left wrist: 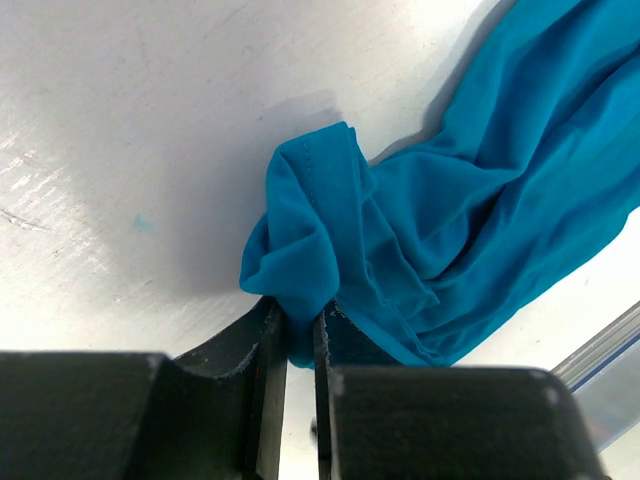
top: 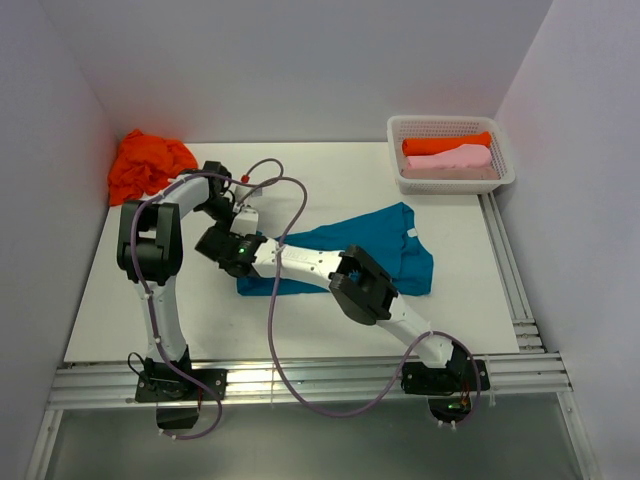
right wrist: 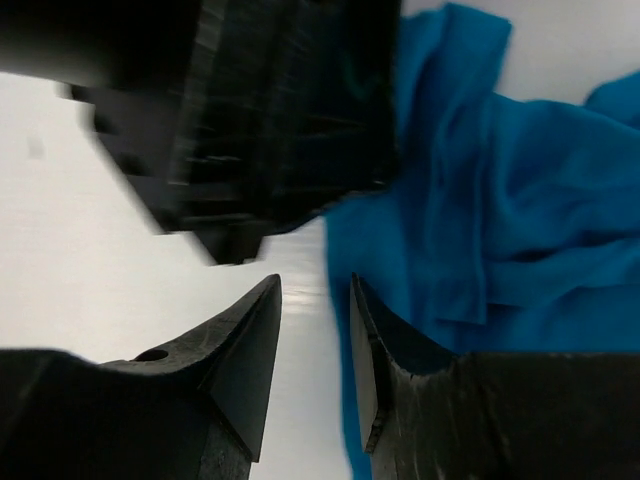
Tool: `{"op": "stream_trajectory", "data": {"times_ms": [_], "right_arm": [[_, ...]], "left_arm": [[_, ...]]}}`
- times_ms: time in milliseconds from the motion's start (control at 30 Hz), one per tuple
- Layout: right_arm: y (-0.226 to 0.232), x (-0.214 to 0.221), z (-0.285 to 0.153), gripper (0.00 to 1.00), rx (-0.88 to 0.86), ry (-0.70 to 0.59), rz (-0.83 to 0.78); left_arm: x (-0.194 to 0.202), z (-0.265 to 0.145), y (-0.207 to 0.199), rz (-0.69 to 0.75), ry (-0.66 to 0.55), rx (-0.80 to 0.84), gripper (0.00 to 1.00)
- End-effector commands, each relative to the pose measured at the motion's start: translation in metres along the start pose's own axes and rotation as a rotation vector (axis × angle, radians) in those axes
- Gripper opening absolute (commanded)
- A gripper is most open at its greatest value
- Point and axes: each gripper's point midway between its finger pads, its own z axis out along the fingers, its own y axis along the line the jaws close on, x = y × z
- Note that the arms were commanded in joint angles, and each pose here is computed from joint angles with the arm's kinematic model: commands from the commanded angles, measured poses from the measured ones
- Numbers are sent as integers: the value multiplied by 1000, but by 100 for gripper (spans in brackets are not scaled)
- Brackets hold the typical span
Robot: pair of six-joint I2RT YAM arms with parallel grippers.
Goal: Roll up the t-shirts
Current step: Roll the tshirt
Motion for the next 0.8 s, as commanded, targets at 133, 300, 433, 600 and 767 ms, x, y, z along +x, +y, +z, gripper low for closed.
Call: {"op": "stream_trajectory", "data": {"times_ms": [133, 300, 433, 600, 767], "right_arm": [[-6, -11, -7, 42, 56, -50, -67], [-15, -3, -4, 42, 97, -41, -90], [-16, 2, -6, 43, 105, -40, -104], [-19, 11, -1, 44, 117, -24, -128], [-22, 25, 6, 44, 133, 18, -147]], "left_arm": [[-14, -8, 3, 62, -31, -58, 17], [-14, -7, 3, 62, -28, -64, 17], [-14, -6, 3, 63, -24, -64, 17], [-13, -4, 2, 64, -20, -64, 17], [-13, -4, 2, 66, -15, -65, 17]]}}
